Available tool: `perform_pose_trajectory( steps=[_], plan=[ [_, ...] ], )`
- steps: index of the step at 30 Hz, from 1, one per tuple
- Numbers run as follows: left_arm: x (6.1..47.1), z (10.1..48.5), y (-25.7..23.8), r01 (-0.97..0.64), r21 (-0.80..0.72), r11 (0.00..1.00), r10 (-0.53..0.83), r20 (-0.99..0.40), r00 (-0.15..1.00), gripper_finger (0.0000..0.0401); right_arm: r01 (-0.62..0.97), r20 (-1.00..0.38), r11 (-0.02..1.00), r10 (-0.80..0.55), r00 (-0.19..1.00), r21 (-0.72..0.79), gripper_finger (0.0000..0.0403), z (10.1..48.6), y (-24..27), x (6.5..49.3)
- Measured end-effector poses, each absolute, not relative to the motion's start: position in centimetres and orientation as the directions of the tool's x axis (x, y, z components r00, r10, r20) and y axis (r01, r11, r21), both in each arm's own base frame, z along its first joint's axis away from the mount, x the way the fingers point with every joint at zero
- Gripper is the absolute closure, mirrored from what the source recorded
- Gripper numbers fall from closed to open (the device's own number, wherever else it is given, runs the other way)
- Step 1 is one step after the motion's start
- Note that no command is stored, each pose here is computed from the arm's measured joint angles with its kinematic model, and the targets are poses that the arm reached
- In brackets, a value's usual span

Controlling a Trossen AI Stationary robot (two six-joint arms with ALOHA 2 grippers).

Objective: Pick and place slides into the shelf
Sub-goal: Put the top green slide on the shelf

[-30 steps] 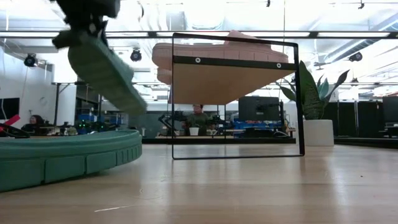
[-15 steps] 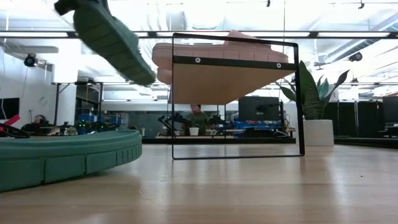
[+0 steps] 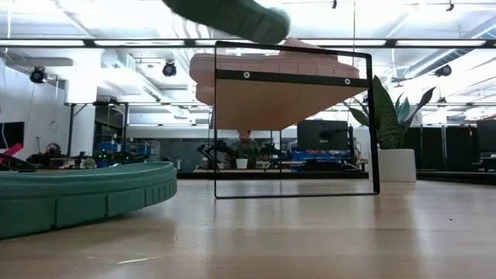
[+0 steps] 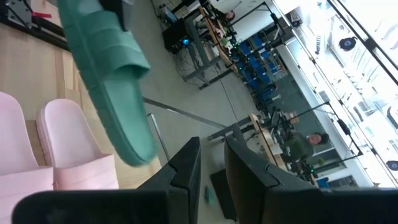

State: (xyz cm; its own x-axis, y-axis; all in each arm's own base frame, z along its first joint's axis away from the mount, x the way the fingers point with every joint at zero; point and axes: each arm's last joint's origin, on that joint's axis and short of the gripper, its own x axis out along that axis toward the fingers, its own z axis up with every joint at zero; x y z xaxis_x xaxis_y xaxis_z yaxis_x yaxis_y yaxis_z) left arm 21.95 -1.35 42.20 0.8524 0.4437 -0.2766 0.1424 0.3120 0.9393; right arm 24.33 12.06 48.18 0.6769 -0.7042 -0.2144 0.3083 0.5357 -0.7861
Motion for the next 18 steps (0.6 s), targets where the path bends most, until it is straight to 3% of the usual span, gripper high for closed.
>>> perform_pose_trajectory(
  steps=[7, 15, 18],
  plan=[
    [22.8, 42.8, 2.2, 0.084, 0.96, 0.266, 0.425, -0.195, 0.884, 0.0401, 0.308, -0.214, 0.536, -0.704, 0.677, -0.786, 0.0339, 48.2, 12.1, 24.3],
    [24.0, 41.3, 7.5, 0.16, 0.935, 0.316, 0.219, -0.236, 0.947, 0.0401, 0.309, -0.214, 0.537, -0.704, 0.677, -0.785, 0.0339, 48.2, 12.1, 24.3],
    [24.7, 40.9, 9.9, 0.123, 0.938, 0.323, 0.262, -0.213, 0.941, 0.0401, 0.324, -0.215, 0.547, -0.704, 0.677, -0.772, 0.0339, 48.2, 12.1, 24.3]
  ],
)
